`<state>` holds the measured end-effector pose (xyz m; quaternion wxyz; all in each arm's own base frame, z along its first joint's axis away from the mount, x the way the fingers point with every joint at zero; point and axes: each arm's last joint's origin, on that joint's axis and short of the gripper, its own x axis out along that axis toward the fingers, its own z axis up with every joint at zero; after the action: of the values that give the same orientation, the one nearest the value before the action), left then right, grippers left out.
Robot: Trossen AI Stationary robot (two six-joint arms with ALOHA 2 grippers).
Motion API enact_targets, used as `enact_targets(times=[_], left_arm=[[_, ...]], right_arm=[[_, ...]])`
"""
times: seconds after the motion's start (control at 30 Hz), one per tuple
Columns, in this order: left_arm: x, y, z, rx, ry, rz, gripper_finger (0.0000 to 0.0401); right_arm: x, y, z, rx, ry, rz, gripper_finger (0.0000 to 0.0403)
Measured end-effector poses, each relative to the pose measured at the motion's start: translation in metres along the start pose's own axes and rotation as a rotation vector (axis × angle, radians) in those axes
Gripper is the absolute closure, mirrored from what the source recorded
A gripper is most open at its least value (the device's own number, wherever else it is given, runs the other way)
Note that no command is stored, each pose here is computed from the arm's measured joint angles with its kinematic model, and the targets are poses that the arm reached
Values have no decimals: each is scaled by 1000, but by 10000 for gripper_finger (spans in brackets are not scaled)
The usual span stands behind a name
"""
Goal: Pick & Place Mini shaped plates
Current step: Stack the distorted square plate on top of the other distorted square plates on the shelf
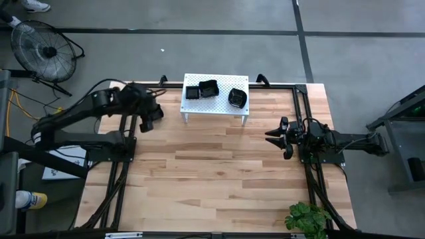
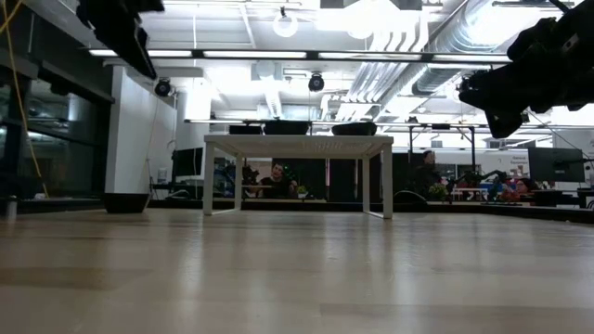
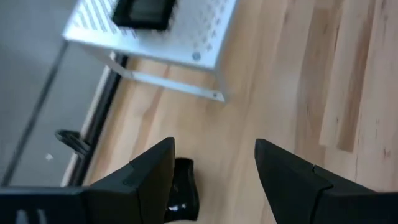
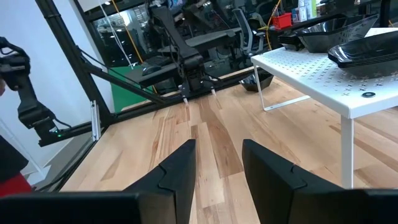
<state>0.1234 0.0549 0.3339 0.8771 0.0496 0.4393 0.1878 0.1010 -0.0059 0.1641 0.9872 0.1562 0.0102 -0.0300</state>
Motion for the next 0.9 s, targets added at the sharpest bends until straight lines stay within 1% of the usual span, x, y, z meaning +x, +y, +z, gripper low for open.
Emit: enact_targets(times=[0.1, 0.27, 0.43, 0.6, 0.8, 0.9], left_arm=[[12, 8, 0, -21, 69, -21, 183], [35, 25, 0, -84, 192, -5, 183], [62, 41, -1, -155, 307, -10, 183], [89, 59, -7, -258, 419, -27, 183], [119, 77, -18, -383, 539, -19, 183], [131, 85, -24, -415, 585, -18, 183]], right_arm=[[0, 0, 0, 0, 0, 0, 277], [0, 0, 0, 0, 0, 0, 277], [0, 0, 0, 0, 0, 1, 276], [0, 0, 0, 0, 0, 0, 276], [0, 0, 0, 0, 0, 0, 277], [0, 0, 0, 0, 0, 0, 277]])
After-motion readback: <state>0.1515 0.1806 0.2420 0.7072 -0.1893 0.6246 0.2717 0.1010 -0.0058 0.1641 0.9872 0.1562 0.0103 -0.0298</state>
